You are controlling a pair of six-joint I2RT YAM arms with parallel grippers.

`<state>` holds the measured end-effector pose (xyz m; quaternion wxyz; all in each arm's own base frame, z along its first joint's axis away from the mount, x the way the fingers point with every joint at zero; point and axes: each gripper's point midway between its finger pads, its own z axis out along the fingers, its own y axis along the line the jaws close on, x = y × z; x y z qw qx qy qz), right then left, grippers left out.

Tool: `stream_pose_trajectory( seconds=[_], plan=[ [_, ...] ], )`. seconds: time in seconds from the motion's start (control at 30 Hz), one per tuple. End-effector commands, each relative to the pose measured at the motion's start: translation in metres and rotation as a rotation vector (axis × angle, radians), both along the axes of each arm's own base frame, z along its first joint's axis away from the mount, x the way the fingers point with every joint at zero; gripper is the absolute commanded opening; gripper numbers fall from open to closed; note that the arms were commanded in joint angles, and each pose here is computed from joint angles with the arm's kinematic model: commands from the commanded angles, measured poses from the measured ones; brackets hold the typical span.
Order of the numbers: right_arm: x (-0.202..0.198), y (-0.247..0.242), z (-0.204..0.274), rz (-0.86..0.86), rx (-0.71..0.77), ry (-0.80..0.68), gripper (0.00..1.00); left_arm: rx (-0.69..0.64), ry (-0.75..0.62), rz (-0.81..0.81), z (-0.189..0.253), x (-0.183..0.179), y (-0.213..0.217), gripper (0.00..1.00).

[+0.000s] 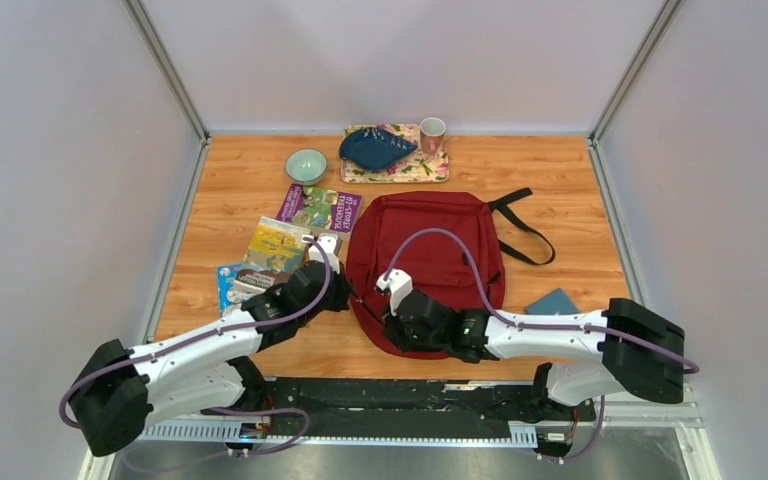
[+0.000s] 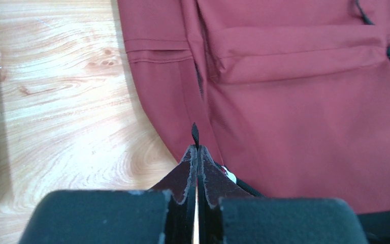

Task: Pack the student bag
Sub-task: Unzip the student bag.

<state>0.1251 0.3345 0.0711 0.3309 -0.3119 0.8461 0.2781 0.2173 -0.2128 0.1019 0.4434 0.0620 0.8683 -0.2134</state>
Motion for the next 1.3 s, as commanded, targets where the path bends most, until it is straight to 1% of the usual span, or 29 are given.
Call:
stream_pose_trajectory(
  seconds=[0.0,0.03,0.1,0.17,0.2,0.23,0.43,0.57,0.7,0.8,0.9,1.0,1.03,1.1,1.13,1.17,1.2,1.23,1.27],
  plan=[
    [-0.023,-0.009,-0.012,0.034,-0.025,0.061,0.00,0.013,-0.049,0.046,0.012,0.035,0.010,0.00],
    [-0.025,-0.009,-0.014,0.038,-0.026,0.062,0.00,-0.009,-0.068,0.049,0.019,0.042,0.007,0.00],
    [-0.028,-0.009,-0.015,0.042,-0.028,0.066,0.00,-0.003,-0.061,0.052,0.017,0.049,0.009,0.00],
    [-0.030,-0.009,-0.016,0.044,-0.028,0.069,0.00,-0.024,-0.081,0.072,0.027,0.063,0.013,0.00],
    [-0.029,-0.010,-0.017,0.040,-0.032,0.068,0.00,-0.027,-0.073,0.057,0.026,0.066,0.011,0.00],
    [-0.031,-0.009,-0.017,0.043,-0.030,0.069,0.00,-0.040,-0.085,0.071,0.034,0.075,0.014,0.00],
    [-0.033,-0.009,-0.017,0.050,-0.032,0.062,0.00,-0.049,-0.115,0.024,0.058,0.097,0.005,0.00],
    [-0.031,-0.008,-0.017,0.041,-0.035,0.057,0.00,-0.044,-0.106,0.014,0.056,0.101,0.001,0.00],
    [-0.025,-0.004,-0.011,0.018,-0.022,0.042,0.00,-0.056,-0.054,-0.010,0.043,0.098,-0.005,0.00],
    [-0.024,0.005,-0.003,0.024,0.002,0.038,0.00,-0.053,-0.042,-0.004,0.040,0.100,-0.005,0.00],
    [-0.023,0.019,0.006,0.037,0.025,0.040,0.00,-0.064,-0.041,-0.013,0.046,0.104,-0.006,0.00],
    [-0.016,0.025,0.012,0.017,0.020,0.022,0.07,-0.055,-0.035,-0.030,0.052,0.104,-0.007,0.00],
    [-0.013,0.024,0.013,-0.001,0.012,0.015,0.16,-0.036,-0.010,-0.028,0.047,0.101,-0.004,0.09],
    [-0.005,0.020,0.019,-0.028,0.000,-0.008,0.25,-0.029,-0.010,-0.023,0.049,0.096,0.000,0.27],
    [-0.003,0.018,0.022,-0.038,0.005,-0.013,0.37,-0.024,-0.006,-0.017,0.048,0.094,0.003,0.43],
    [0.001,0.012,0.023,-0.055,-0.002,-0.012,0.43,-0.008,-0.016,0.019,0.048,0.096,0.012,0.51],
    [0.003,0.009,0.033,-0.070,0.024,-0.022,0.49,-0.007,-0.022,0.032,0.050,0.093,0.017,0.58],
    [0.004,0.006,0.038,-0.077,0.035,-0.024,0.57,0.000,-0.016,0.044,0.049,0.090,0.022,0.68],
    [0.006,0.001,0.042,-0.089,0.036,-0.027,0.59,0.008,-0.018,0.068,0.050,0.091,0.030,0.73]
  ],
)
